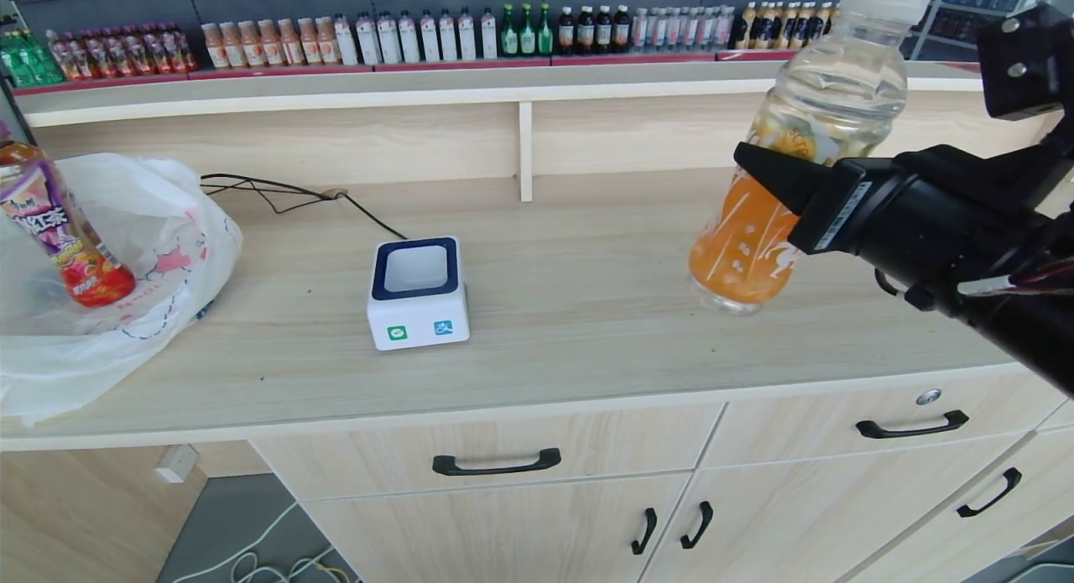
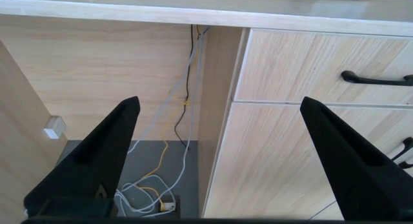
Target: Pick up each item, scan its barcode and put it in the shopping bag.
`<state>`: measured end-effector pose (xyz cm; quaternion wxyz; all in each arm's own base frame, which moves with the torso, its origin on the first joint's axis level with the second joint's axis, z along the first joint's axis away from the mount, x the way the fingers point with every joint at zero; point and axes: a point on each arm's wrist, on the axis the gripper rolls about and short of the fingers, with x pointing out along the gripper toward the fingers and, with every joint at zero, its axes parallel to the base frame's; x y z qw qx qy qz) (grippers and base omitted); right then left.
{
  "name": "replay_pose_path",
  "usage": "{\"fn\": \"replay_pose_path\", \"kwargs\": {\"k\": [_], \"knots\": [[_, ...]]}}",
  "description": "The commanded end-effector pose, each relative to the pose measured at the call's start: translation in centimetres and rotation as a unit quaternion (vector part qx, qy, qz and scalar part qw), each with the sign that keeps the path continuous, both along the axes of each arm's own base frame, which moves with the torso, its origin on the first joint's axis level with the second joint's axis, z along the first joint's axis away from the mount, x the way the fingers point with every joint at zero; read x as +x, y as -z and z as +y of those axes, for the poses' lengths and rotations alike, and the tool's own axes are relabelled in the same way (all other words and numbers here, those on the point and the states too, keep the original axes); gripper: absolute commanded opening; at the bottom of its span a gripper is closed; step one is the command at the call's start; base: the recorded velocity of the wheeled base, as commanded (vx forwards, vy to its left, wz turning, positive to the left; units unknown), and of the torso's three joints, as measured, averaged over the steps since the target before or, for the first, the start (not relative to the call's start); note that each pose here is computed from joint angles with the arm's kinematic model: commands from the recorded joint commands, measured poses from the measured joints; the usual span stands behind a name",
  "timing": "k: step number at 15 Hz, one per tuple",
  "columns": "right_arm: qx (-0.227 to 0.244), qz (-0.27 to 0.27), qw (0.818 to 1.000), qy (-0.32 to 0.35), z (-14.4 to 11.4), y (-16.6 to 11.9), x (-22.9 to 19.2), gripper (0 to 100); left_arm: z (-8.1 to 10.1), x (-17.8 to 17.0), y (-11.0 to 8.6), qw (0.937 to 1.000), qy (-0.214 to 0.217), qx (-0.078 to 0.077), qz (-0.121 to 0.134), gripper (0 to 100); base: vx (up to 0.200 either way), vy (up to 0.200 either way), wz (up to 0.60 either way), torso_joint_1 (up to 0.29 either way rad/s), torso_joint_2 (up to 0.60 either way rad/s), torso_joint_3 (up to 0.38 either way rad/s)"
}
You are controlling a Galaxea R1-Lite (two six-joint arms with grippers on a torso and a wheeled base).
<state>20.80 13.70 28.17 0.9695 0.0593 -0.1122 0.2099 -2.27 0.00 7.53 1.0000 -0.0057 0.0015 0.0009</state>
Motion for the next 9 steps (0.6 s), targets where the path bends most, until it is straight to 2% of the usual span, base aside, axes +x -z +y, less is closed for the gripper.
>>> {"fn": "replay_pose_path", "kwargs": {"k": [1, 4, 7, 9], "knots": [[0.008, -0.007, 1.000, -0.026, -0.6, -0.1, -3.0, 0, 0.0, 0.0, 0.0, 1.0000, 0.000, 0.000, 0.000, 100, 0.000, 0.000, 0.00, 0.000, 0.00, 0.000], [-0.008, 0.013, 0.999, -0.033, -2.1, 2.1, -5.6, 0, 0.0, 0.0, 0.0, 1.0000, -0.001, 0.000, 0.000, 100, 0.000, 0.000, 0.00, 0.000, 0.00, 0.000], [-0.014, 0.013, 0.999, -0.031, -3.0, 2.8, -6.7, 0, 0.0, 0.0, 0.0, 1.0000, -0.001, 0.000, 0.000, 100, 0.000, 0.000, 0.00, 0.000, 0.00, 0.000], [-0.035, 0.000, 0.999, -0.027, -3.1, 2.7, -6.9, 0, 0.0, 0.0, 0.0, 1.0000, 0.000, 0.000, 0.000, 100, 0.000, 0.000, 0.00, 0.000, 0.00, 0.000]]}}
